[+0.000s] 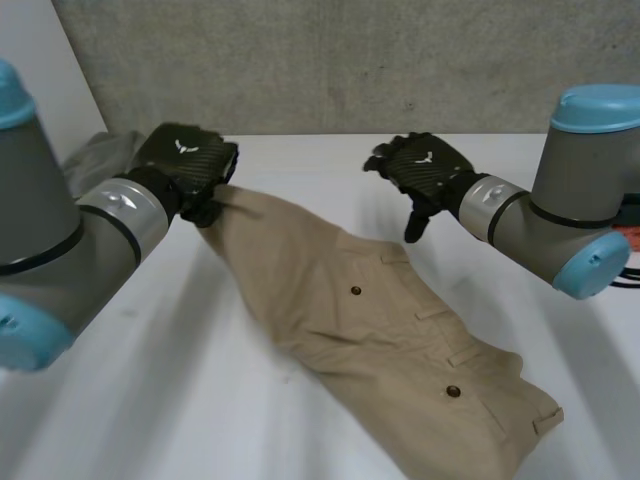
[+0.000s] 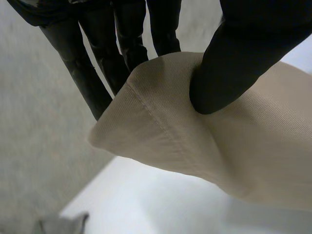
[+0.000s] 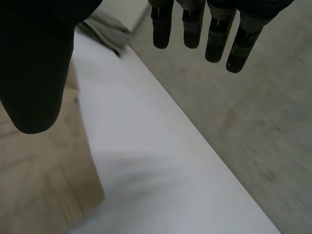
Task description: Fold the laundry.
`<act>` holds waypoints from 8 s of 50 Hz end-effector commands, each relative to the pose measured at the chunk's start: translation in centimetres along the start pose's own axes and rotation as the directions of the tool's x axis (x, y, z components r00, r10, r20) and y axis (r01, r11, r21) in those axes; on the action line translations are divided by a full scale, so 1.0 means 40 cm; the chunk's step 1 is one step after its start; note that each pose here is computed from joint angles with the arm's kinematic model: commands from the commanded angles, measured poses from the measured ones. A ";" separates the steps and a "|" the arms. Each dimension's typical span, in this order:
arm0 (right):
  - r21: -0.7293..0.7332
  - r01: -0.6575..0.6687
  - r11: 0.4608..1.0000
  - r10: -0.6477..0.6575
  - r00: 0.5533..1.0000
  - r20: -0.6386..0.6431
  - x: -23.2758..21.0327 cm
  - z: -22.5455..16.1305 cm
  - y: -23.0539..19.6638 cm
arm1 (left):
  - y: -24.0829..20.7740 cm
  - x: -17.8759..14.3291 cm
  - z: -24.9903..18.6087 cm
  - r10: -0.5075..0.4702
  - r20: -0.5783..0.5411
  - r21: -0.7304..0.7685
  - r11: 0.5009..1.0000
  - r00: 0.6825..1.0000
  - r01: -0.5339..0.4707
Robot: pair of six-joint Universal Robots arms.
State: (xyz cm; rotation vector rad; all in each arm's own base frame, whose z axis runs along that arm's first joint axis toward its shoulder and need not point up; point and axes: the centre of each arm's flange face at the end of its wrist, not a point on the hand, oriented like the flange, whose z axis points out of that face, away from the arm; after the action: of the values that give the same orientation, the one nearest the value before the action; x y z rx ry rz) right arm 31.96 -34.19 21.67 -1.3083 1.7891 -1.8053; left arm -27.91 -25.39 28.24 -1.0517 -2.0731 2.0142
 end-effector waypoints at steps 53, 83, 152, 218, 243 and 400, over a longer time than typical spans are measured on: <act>0.316 0.123 0.941 -0.008 0.939 -0.343 0.047 -0.008 -0.072 | 0.045 0.056 0.165 0.198 0.274 0.255 0.929 0.941 -0.269; -0.492 0.196 0.848 -0.109 0.973 0.201 -0.162 -0.316 0.076 | 0.271 0.186 -0.202 0.413 -0.281 -0.260 0.837 0.866 -0.483; -0.319 -0.240 0.917 0.156 0.951 -0.266 0.001 -0.113 0.190 | 0.132 0.184 0.183 0.207 0.257 0.283 0.918 0.944 -0.278; 0.178 -0.195 0.964 0.219 0.968 -0.124 -0.042 -0.100 -0.066 | -0.009 0.113 0.148 -0.046 0.202 0.397 0.917 0.978 -0.039; -0.201 -0.504 0.840 0.477 0.863 -0.168 0.000 -0.019 0.165 | 0.181 0.365 0.249 -0.138 -0.225 -0.081 0.989 0.965 0.123; 0.285 0.264 0.922 -0.057 0.817 -0.574 0.892 -0.275 0.494 | -0.148 0.131 0.013 -0.202 -0.313 0.147 0.955 0.928 0.257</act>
State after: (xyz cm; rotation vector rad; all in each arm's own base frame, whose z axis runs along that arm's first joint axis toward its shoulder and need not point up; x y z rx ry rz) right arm 4.15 -56.66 26.80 -0.8507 1.2618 -2.7688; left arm -34.42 -22.96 32.05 -0.9420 -1.7179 1.7935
